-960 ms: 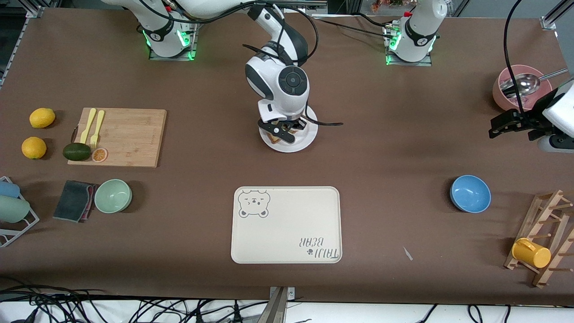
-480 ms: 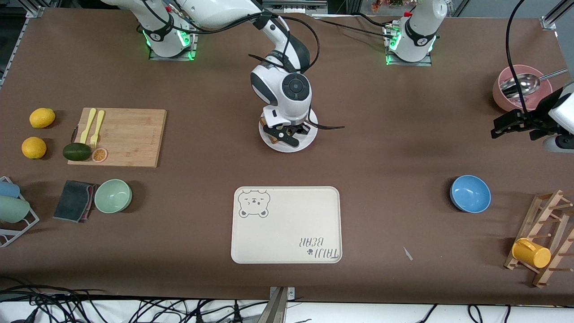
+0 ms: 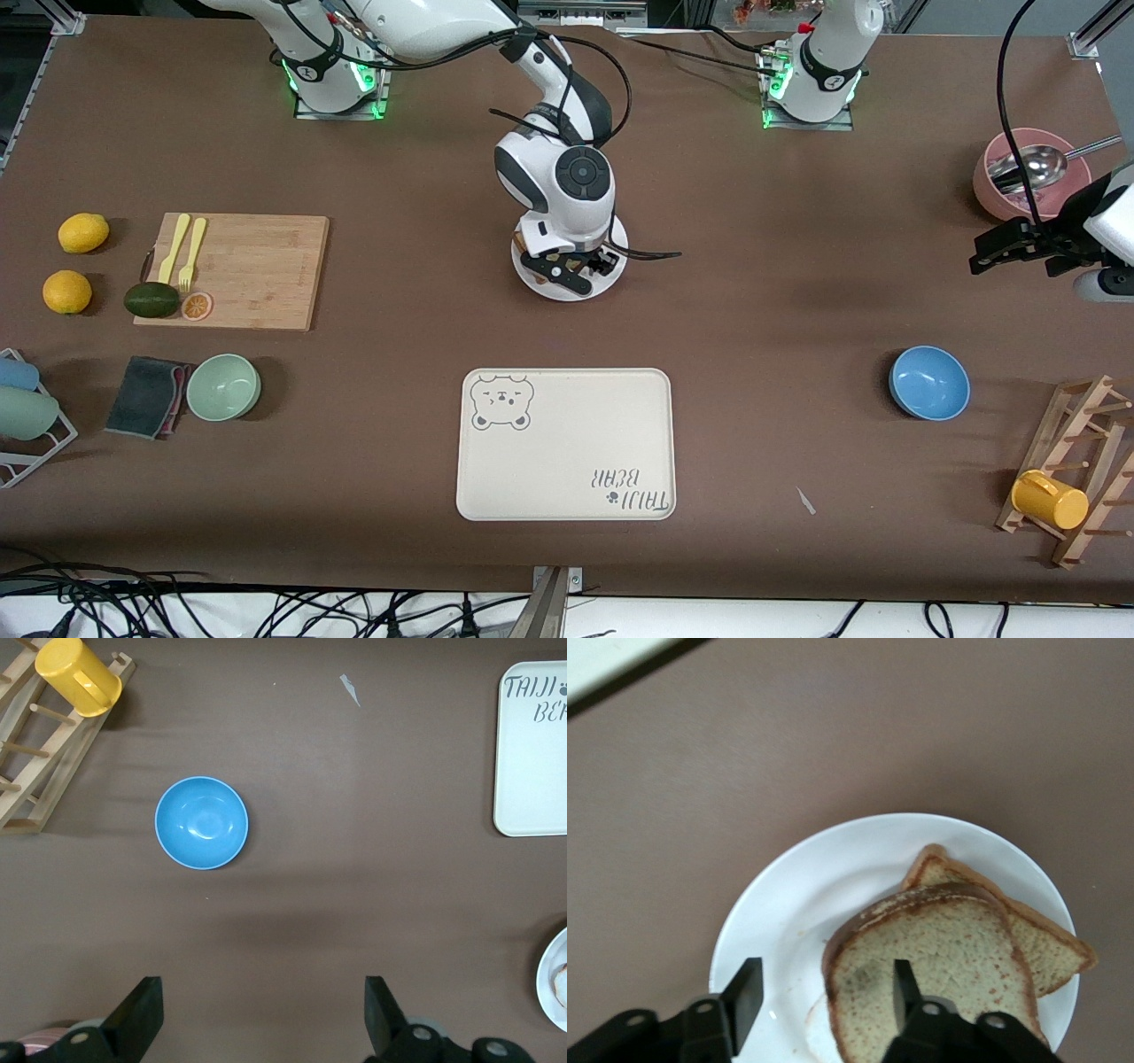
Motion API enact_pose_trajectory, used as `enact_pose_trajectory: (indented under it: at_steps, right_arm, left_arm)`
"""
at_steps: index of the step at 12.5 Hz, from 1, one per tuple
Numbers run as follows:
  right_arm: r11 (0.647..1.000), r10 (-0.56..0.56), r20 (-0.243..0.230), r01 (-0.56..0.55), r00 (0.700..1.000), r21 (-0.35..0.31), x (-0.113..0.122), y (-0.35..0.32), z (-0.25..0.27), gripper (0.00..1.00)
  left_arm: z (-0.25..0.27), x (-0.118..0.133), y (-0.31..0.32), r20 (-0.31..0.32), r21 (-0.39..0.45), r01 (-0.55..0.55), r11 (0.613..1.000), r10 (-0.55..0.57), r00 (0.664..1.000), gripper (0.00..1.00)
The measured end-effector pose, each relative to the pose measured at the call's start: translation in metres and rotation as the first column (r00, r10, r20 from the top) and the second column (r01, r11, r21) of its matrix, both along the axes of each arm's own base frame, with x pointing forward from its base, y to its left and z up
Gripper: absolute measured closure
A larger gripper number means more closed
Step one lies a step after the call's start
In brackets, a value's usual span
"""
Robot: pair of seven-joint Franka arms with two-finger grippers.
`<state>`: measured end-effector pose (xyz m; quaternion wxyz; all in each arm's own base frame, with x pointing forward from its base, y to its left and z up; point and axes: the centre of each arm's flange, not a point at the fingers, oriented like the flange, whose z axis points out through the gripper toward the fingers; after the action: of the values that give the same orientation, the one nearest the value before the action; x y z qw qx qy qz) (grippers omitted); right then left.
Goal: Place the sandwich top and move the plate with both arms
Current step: 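Lower the bread onto the egg slice and open the right gripper, then withdraw the right gripper while the left gripper reaches toward the plate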
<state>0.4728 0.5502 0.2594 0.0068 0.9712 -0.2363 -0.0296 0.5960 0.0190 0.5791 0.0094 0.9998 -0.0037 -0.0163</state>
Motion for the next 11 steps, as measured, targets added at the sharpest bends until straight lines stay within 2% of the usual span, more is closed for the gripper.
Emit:
enact_pose_trajectory:
  at_steps: [2,3,6,8,11]
  right_arm:
    - [1.0,-0.008,0.022,0.008,1.0,0.018,0.01,0.001,0.018,0.04]
    - [1.0,-0.01,0.033,0.009,0.999,0.023,0.017,-0.003,0.029,0.0]
    - [0.998,0.056,0.051,-0.057,0.997,0.008,0.041,-0.03,0.075,0.0]
    - [0.991,0.129,0.041,-0.128,0.991,-0.03,0.061,-0.066,0.108,0.0]
    - [0.976,0.217,0.018,-0.216,0.976,-0.027,0.1,-0.133,0.148,0.0]
  left_arm:
    - [0.0,0.0,0.0,0.0,0.0,0.0,1.0,0.0,1.0,0.0]
    - [0.0,0.0,0.001,0.001,0.0,-0.001,1.0,0.001,1.0,0.0]
    - [-0.001,0.0,0.001,-0.001,0.0,-0.001,1.0,0.001,1.0,0.0]
    - [-0.005,0.002,-0.003,-0.007,-0.001,0.005,1.0,-0.005,1.0,0.0]
    - [-0.026,0.01,-0.015,-0.041,-0.005,0.024,1.0,-0.024,0.999,0.0]
